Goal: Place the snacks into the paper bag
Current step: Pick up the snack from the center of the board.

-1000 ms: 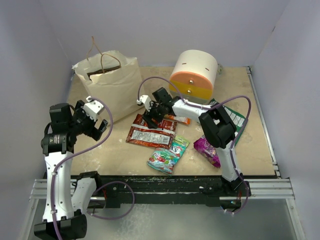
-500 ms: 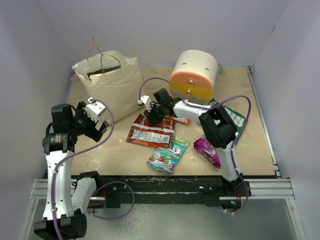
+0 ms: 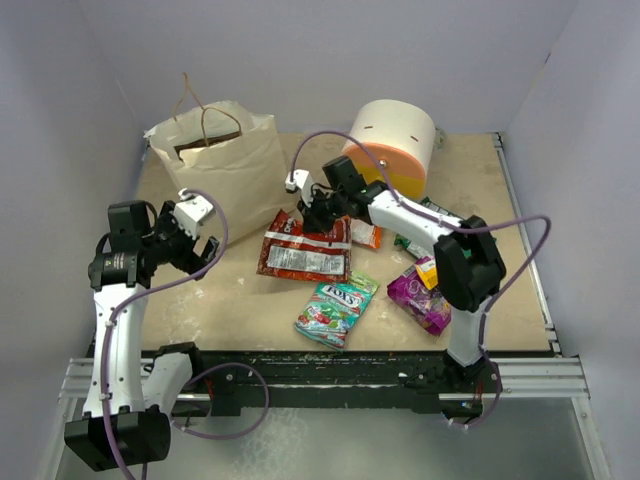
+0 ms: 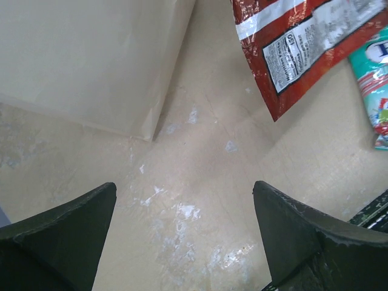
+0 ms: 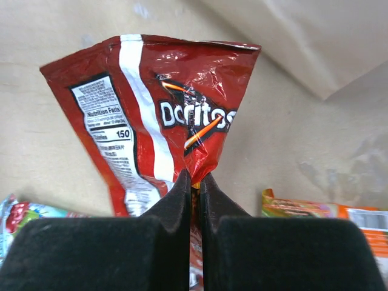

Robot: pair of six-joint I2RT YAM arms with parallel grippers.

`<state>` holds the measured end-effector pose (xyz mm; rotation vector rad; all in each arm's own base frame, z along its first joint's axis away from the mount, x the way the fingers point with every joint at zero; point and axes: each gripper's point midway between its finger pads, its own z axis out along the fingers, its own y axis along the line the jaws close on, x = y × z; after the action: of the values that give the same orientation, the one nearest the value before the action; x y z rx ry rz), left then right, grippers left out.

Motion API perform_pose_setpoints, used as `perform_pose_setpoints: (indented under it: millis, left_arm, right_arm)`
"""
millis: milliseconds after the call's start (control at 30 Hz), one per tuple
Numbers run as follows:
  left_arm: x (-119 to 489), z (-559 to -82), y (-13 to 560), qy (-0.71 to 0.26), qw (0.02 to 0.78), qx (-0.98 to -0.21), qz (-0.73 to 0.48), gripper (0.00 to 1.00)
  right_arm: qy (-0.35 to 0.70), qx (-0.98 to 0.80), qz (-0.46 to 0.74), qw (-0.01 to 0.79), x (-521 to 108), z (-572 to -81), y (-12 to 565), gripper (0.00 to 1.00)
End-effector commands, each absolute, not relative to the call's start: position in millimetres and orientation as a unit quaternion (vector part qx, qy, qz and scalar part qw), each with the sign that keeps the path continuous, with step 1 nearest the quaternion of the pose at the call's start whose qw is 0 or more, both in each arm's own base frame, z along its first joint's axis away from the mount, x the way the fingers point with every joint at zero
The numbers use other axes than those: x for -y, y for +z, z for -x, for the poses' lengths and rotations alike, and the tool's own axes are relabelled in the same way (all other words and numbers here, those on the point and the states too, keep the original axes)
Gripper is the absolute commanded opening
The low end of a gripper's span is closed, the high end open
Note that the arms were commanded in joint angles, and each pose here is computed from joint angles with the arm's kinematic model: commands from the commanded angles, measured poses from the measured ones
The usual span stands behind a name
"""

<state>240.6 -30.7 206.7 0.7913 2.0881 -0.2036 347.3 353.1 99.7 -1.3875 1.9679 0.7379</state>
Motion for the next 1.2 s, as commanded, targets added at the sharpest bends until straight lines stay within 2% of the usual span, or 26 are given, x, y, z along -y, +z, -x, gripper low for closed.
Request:
perform_pose_setpoints:
  millis: [0, 467, 700, 1167]
  left_arm:
    - [56.0, -246.6, 249.3, -0.136, 0.49, -0.796, -0.328, 0.97]
    - [92.8, -240.4, 340.1, -0.217, 0.578, -0.71, -0.338, 0.98]
    - [105.5, -247.4, 380.9, -0.282, 0.597, -0.691, -0.295, 0.99]
    - [121.4, -277.0, 394.7, -0.353, 0.588, -0.693, -0.222, 0.99]
  right_arm:
    - [0.315, -0.681, 0.547, 0.371, -357.3, -335.9, 173.5, 0.0]
    - [0.333, -0.635, 0.47, 0.514, -348.9, -334.5, 307.9, 0.0]
    - [0.302, -0.631, 0.423, 0.576, -336.1, -346.7, 361.8, 0.0]
    - [0.333, -0.617, 0.378, 0.604, -335.8, -343.1, 425.5, 0.0]
